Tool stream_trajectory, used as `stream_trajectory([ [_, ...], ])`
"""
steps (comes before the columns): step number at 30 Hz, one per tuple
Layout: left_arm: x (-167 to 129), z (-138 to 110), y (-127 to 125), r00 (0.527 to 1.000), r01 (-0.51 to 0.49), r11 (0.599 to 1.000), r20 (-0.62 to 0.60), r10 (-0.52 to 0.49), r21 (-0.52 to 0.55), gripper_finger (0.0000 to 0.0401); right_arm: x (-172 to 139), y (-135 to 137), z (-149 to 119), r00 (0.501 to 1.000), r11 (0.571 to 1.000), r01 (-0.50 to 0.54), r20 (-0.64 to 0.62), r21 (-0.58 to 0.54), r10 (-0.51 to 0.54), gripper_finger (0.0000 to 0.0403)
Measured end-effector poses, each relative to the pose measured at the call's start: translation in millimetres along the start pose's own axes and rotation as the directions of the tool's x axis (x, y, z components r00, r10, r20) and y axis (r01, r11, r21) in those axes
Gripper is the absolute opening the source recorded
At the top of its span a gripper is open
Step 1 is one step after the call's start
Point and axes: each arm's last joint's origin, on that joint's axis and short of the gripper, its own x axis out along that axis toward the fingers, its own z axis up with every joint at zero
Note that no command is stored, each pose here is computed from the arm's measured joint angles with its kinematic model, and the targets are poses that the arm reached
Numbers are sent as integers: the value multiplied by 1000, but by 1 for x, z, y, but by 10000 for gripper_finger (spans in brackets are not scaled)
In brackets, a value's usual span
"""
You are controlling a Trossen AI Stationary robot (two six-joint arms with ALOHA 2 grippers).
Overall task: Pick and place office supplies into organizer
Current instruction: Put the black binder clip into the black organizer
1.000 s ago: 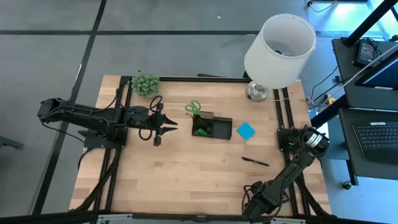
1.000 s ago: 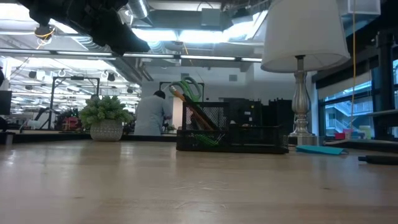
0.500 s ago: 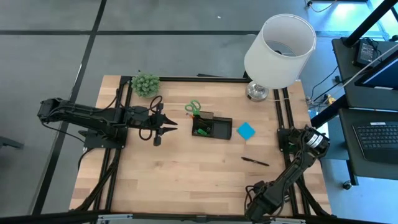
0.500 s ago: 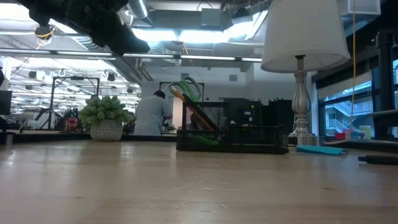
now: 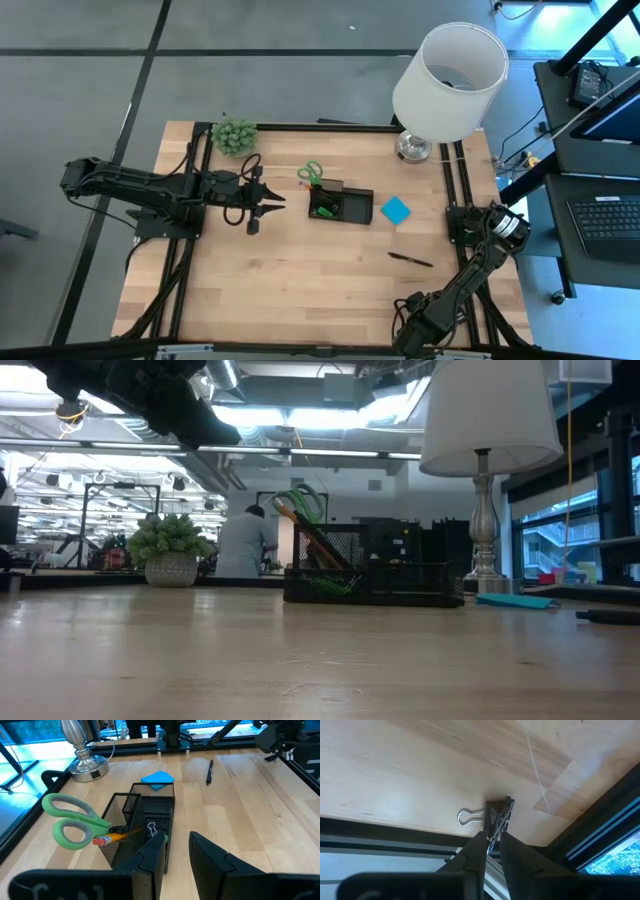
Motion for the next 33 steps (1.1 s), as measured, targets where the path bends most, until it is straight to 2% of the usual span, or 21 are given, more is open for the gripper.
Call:
stream_trajectory([
  [15,0,0,0,1000,0,1000,0,0,0,82,-1,-3,1,999,1000,12,32,18,-13,8],
  [23,0,0,0,1000,0,1000,0,0,0,82,-3,-4,2,999,1000,18,44,22,-19,3],
  [27,0,0,0,1000,0,1000,0,0,0,82,-15,-6,5,990,999,-2,144,51,-5,2],
  [30,0,0,0,1000,0,1000,0,0,0,82,-38,-12,9,967,995,-49,255,87,25,2],
  [33,0,0,0,1000,-2,1000,0,2,0,82,-69,-21,15,893,979,-161,440,122,92,2],
])
